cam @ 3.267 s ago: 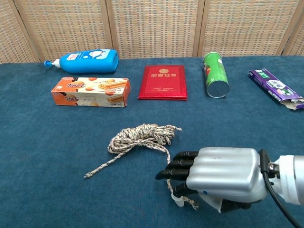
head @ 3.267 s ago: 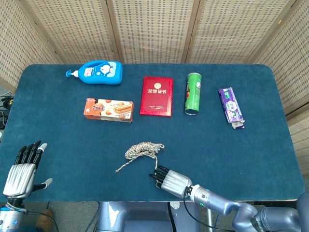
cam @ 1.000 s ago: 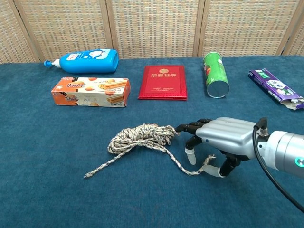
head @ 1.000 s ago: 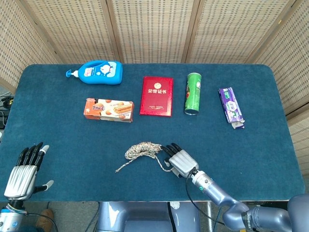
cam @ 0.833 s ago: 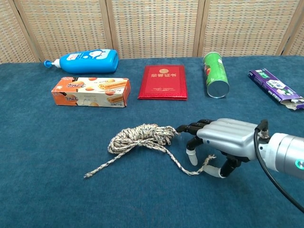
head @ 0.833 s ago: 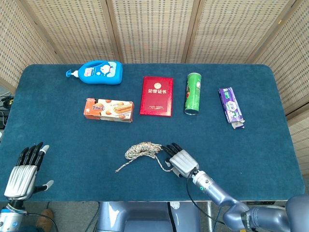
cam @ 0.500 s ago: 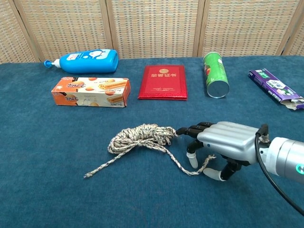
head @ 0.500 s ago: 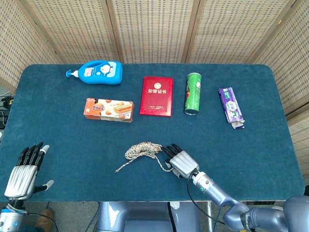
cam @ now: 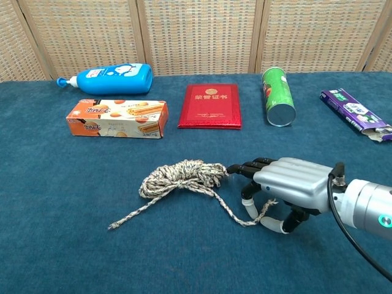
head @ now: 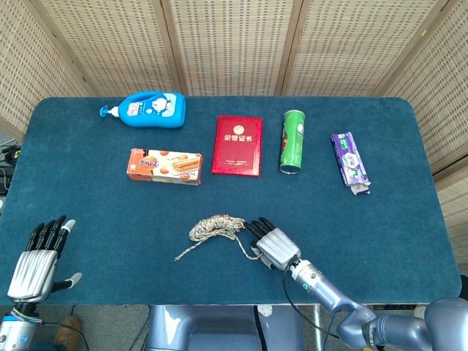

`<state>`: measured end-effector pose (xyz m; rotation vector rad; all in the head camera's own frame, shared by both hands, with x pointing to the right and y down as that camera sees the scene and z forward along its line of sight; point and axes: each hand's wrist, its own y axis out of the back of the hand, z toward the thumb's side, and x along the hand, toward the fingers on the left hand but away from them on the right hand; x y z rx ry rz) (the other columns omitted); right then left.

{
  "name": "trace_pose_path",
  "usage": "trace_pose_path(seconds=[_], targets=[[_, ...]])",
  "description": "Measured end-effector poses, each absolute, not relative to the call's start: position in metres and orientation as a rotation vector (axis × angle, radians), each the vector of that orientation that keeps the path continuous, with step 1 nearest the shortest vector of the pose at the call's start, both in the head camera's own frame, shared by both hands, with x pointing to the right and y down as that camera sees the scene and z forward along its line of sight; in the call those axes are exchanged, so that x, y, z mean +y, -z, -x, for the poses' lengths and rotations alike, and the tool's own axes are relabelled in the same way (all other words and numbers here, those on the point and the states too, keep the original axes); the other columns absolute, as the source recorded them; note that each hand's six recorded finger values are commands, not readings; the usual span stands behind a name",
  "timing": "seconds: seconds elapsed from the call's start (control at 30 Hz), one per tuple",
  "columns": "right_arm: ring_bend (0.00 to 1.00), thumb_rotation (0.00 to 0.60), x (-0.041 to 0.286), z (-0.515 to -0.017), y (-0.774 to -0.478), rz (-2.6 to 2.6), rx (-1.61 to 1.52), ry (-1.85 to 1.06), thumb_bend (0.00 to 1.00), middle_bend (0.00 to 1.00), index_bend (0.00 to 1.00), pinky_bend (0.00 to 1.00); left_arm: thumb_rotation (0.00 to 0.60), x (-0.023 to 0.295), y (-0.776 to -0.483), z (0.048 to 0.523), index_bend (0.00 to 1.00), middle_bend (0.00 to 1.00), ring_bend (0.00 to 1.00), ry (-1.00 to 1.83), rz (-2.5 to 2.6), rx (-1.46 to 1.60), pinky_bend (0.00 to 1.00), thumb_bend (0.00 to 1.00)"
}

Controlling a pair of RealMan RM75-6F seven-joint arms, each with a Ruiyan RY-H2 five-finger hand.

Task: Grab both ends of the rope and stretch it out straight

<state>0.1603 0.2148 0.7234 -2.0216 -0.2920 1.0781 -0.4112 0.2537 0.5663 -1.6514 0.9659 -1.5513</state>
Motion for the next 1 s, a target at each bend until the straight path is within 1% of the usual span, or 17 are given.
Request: trace_pose_path(seconds=[0.47,0.83,0.93,1.0], targets=[[0.00,0.600,0.215,-0.158,-0.724,2.006,-0.292,-1.071,0.41,0.00,0.59,0.00,0.600,0.254,-0.567,0.411,0.00,0.00,0.00,1.552,1.653,0.964,0.00,0.02],[0.00,0.600,0.215,-0.158,-0.720,2.000,-0.298,-1.063,0.41,0.00,0.60,0.00,0.600,0.250,-0.575,0.400,0.00,0.00,0.00,1.520,1.670,0.917,0.00,0.02],[0.00,0.600,0.215,-0.157,-0.719,1.999,-0.295,-1.064,0.41,0.00,0.60,0.00,0.600,0.247,-0.581,0.393,0.00,0.00,0.00,1.491,1.676,0.869,0.00,0.05],[0.00,0.600,0.215,-0.157,-0.719,1.999,-0.294,-1.065,0.41,0.00,0.60,0.00,0.600,0.244,-0.584,0.386,0.04,0.00,0.00,1.466,1.683,0.832,0.00,0.08]])
